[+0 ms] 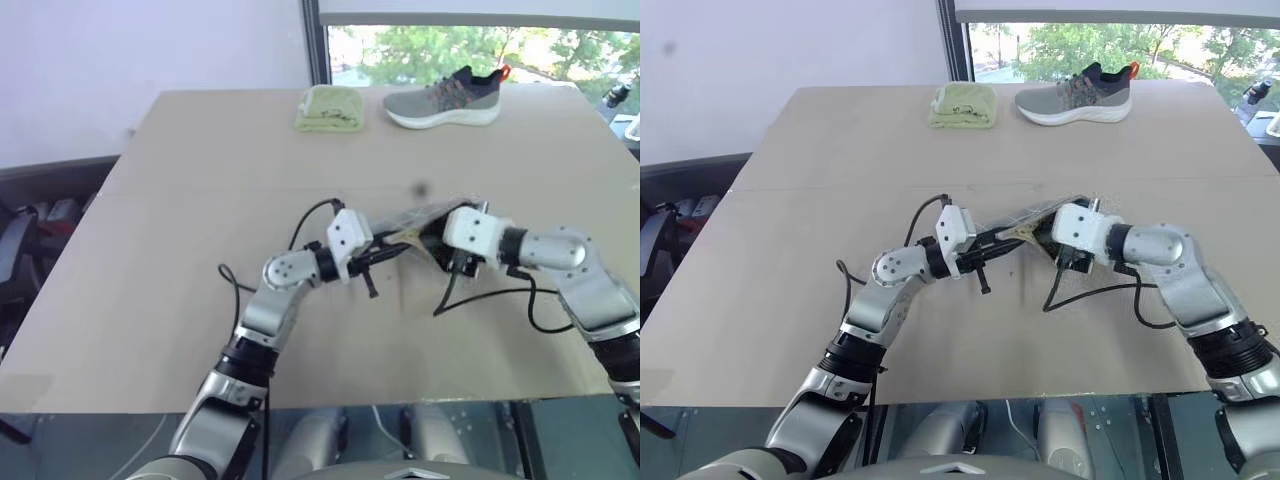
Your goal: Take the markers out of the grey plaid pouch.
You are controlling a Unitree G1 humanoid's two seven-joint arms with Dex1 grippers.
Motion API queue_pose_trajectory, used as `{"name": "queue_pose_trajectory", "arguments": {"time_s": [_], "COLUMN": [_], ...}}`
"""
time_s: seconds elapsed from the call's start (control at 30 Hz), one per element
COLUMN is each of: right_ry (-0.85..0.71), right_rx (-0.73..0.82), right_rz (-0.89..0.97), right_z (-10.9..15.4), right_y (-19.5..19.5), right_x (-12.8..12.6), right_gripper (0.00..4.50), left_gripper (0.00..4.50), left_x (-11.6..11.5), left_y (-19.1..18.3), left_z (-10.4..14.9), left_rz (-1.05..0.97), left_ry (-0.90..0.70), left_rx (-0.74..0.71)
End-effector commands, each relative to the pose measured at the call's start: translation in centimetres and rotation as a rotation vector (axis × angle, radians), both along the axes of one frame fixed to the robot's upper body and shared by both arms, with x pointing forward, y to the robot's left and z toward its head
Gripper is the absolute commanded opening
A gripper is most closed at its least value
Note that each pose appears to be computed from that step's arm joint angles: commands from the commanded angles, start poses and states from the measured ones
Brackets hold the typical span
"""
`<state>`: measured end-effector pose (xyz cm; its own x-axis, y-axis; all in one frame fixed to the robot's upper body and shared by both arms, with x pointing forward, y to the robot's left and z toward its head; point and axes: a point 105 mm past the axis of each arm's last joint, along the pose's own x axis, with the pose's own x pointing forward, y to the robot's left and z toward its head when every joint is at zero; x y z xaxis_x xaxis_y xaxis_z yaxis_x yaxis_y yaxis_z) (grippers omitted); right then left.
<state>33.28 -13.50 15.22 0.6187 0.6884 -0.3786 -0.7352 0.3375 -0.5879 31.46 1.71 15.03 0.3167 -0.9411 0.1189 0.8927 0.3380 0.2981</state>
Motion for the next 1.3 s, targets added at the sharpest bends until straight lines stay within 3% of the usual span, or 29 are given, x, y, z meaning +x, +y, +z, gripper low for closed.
{"name": "queue_pose_trajectory", "arguments": {"time_s": [0.03, 0.27, 0.57, 0.8, 0.9, 1.07, 1.1, 1.13, 1.3], "right_ry": [0.083, 0.161, 0.061, 0.057, 0.083, 0.061, 0.059, 0.063, 0.083], "right_rx": [0.157, 0.208, 0.029, 0.021, 0.001, -0.017, -0.009, 0.006, 0.135], "right_rz": [-0.048, -0.044, -0.134, -0.141, -0.125, -0.143, -0.148, -0.148, -0.123], "right_z": [1.8, 1.5, -0.3, -0.5, -1.0, -1.0, -0.9, -0.8, 0.7], "right_y": [-1.3, -2.6, -4.9, -5.2, -5.3, -5.6, -5.7, -5.6, -4.3], "right_x": [-0.2, -1.1, 0.5, 0.7, 0.3, 0.5, 0.5, 0.6, 0.4], "right_gripper": [4.44, 4.44, 0.37, 0.37, 1.18, 3.37, 3.54, 4.03, 4.03], "left_gripper": [0.0, 0.0, 0.0, 0.0, 0.0, 0.0, 0.0, 0.0, 0.0], "left_x": [0.1, -0.2, -0.4, -0.4, -0.4, -0.4, -0.4, -0.5, -0.5], "left_y": [0.7, 0.6, 0.4, 0.6, 0.6, 0.5, 0.5, 0.4, 0.3], "left_z": [2.0, 2.0, 2.0, 2.1, 2.0, 2.1, 2.1, 2.0, 1.9], "left_rz": [0.015, 0.005, -0.003, -0.002, -0.002, -0.004, -0.005, -0.006, -0.016], "left_ry": [-0.064, -0.051, -0.043, -0.039, -0.037, -0.035, -0.035, -0.034, -0.026], "left_rx": [-0.055, -0.061, -0.067, -0.065, -0.064, -0.066, -0.066, -0.066, -0.066]}}
